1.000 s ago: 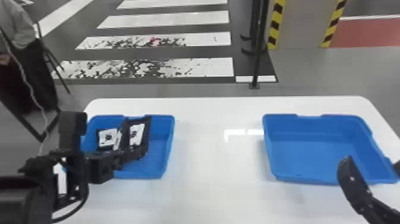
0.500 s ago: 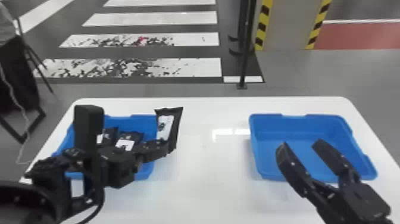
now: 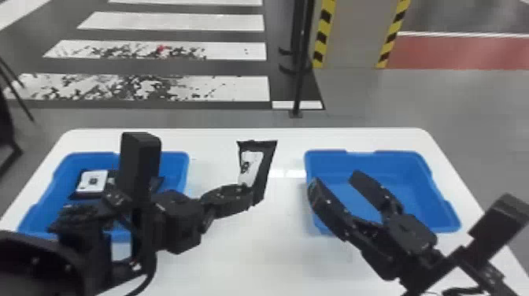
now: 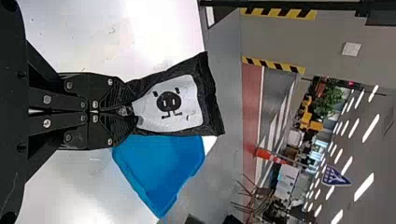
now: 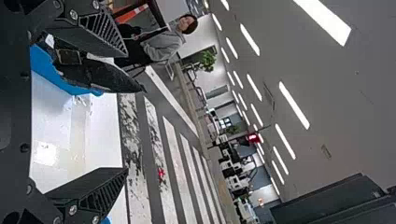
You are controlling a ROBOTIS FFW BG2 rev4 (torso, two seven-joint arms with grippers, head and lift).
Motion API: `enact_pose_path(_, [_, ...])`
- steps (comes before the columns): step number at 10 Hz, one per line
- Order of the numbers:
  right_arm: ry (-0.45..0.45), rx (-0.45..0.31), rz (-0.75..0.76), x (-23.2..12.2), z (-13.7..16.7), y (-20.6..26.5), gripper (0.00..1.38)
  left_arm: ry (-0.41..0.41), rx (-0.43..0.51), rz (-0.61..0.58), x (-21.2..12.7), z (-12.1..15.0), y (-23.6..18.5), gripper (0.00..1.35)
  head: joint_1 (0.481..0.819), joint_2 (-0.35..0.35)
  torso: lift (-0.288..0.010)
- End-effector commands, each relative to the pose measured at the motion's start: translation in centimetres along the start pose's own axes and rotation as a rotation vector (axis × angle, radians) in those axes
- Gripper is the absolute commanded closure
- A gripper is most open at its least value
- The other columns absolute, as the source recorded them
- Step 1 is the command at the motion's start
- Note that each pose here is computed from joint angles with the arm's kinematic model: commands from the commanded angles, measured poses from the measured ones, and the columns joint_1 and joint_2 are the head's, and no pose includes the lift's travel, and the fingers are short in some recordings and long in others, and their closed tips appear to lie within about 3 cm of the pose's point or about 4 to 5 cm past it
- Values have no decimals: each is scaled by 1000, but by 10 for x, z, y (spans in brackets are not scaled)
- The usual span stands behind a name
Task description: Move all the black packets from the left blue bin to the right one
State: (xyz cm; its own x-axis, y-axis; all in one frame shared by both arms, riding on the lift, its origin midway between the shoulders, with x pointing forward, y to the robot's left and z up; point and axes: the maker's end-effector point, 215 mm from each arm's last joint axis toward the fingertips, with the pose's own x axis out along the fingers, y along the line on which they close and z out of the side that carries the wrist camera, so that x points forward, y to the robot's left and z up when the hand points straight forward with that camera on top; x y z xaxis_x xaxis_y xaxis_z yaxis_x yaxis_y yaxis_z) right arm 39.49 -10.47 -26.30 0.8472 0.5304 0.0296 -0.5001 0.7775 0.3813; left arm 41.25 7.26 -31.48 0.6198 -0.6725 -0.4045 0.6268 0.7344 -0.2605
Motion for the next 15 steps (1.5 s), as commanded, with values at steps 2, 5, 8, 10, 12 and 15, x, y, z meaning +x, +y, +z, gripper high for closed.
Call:
enact_pose_path(2, [1, 27, 29, 24, -8, -2, 159, 2, 4, -60, 9, 2, -23, 1204, 695, -51, -140])
enact_pose_path(5, [3, 44, 62, 44, -13, 0, 157, 6, 9, -131, 20, 3, -49, 1204, 695, -67, -140])
enact_pose_path(8, [31, 96, 105, 59, -31, 10, 348, 5, 16, -173, 27, 4, -63, 1204, 695, -67, -140])
enact_pose_path(10, [27, 101, 97, 60, -30, 6, 1266, 11, 9, -172, 28, 1, -61, 1204, 695, -65, -140])
enact_pose_path(12, [25, 102, 101, 60, -29, 6, 1283, 6, 10, -174, 28, 2, -61, 1204, 695, -67, -140])
enact_pose_path(15, [31, 128, 108, 62, -32, 5, 1283, -34, -3, -185, 29, 8, -63, 996, 695, -68, -140])
